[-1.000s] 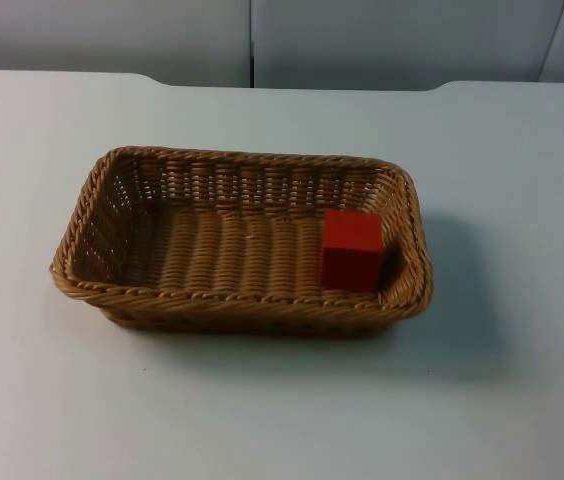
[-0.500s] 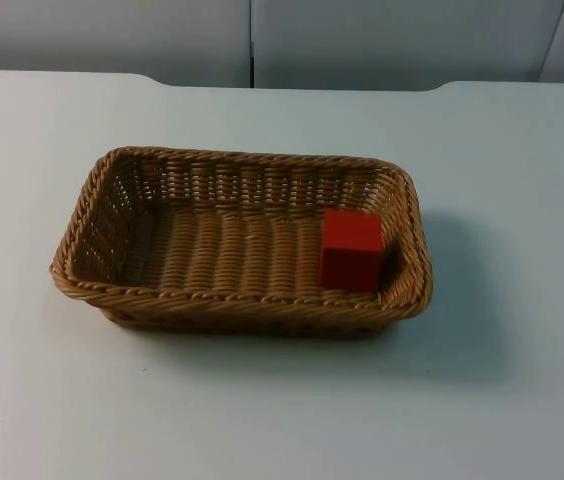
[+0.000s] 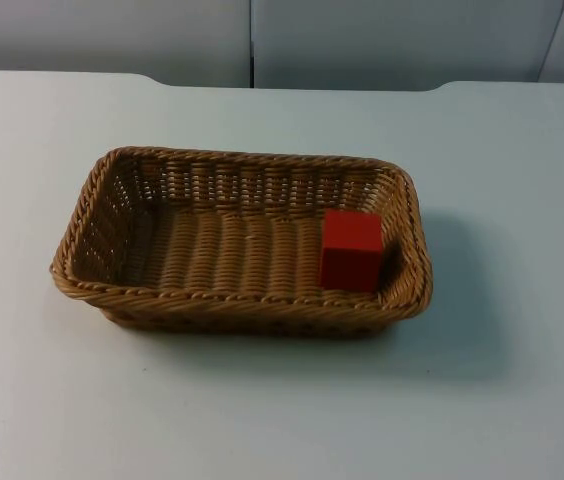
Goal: Pick up the basket with the left hand and place the cube into the basket with the right hand.
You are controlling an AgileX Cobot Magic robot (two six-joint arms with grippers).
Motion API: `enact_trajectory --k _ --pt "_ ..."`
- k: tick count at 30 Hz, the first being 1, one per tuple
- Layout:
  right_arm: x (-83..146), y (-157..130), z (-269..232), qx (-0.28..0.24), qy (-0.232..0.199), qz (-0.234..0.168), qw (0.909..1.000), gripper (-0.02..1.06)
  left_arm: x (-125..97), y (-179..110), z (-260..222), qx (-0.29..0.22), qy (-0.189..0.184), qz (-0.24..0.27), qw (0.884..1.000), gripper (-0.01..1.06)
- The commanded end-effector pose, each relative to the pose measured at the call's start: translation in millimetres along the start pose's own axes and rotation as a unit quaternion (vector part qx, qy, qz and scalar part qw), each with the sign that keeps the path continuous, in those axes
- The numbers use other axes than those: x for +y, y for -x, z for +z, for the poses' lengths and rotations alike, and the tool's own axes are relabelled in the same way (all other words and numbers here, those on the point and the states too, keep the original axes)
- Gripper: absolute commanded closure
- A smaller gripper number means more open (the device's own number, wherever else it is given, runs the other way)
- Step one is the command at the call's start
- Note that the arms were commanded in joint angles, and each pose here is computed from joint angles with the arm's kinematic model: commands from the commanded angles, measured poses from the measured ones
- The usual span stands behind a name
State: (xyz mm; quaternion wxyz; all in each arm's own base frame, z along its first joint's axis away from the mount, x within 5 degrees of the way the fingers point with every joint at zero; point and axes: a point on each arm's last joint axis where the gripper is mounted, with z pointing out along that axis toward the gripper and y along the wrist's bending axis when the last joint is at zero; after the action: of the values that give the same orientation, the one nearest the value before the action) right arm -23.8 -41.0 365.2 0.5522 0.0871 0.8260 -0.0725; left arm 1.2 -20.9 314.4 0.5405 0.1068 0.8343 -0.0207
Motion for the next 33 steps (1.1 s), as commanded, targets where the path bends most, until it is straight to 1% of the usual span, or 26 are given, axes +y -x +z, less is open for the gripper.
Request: enact_trajectory --k 1,2,3,4,6,8,10,12,13,15,18,19,21,23,33 --pt "-1 -16 -8 -0.038 0.027 -0.006 0.9989 1.05 -4 -10 -17 -0.05 0.011 0.025 0.998 1.05" --pt "-1 -16 -8 -0.038 0.027 -0.006 0.9989 1.05 -4 -10 -17 -0.05 0.011 0.025 0.998 1.05" --pt "-1 -20 -13 -0.061 0.042 -0.014 0.9972 1.05 -3 -11 -18 -0.053 0.014 0.027 0.998 1.05" --pt "-2 -23 -18 -0.081 0.056 -0.019 0.995 1.05 -2 -12 -18 -0.045 0.016 0.028 0.998 1.05" --pt "1 -23 -20 -0.093 0.07 -0.035 0.9926 1.05 -3 -15 -17 -0.033 0.006 0.029 0.999 1.05" --pt "1 -25 -20 -0.086 0.075 -0.04 0.9927 1.05 -2 -17 -15 -0.03 0.0 0.031 0.999 1.05" --pt "10 -29 -15 -0.068 0.113 -0.043 0.9904 1.05 1 -23 -10 -0.013 -0.011 0.043 0.999 1.05" --pt "22 -37 -7 -0.046 0.16 -0.056 0.9844 1.05 4 -27 -7 -0.001 -0.012 0.049 0.999 1.05" --pt "22 -37 -7 -0.046 0.16 -0.056 0.9844 1.05 4 -27 -7 -0.001 -0.012 0.049 0.999 1.05" --pt "31 -46 4 -0.024 0.187 -0.063 0.98 1.05 7 -28 -7 0.003 -0.005 0.049 0.999 1.05" --pt "38 -63 24 0.02 0.19 -0.07 0.9791 1.05 9 -30 -5 0.01 0.001 0.05 0.999 1.05" --pt "38 -63 24 0.02 0.19 -0.07 0.9791 1.05 9 -30 -5 0.01 0.001 0.05 0.999 1.05" --pt "43 -73 36 0.038 0.197 -0.069 0.9772 1.05 9 -32 -3 0.013 0.001 0.045 0.999 1.05" --pt "45 -74 38 0.039 0.203 -0.065 0.9762 1.05 9 -33 0 0.013 0.001 0.036 0.999 1.05" --pt "45 -77 40 0.045 0.197 -0.07 0.9769 1.05 9 -38 4 0.025 -0.018 0.042 0.999 1.05"
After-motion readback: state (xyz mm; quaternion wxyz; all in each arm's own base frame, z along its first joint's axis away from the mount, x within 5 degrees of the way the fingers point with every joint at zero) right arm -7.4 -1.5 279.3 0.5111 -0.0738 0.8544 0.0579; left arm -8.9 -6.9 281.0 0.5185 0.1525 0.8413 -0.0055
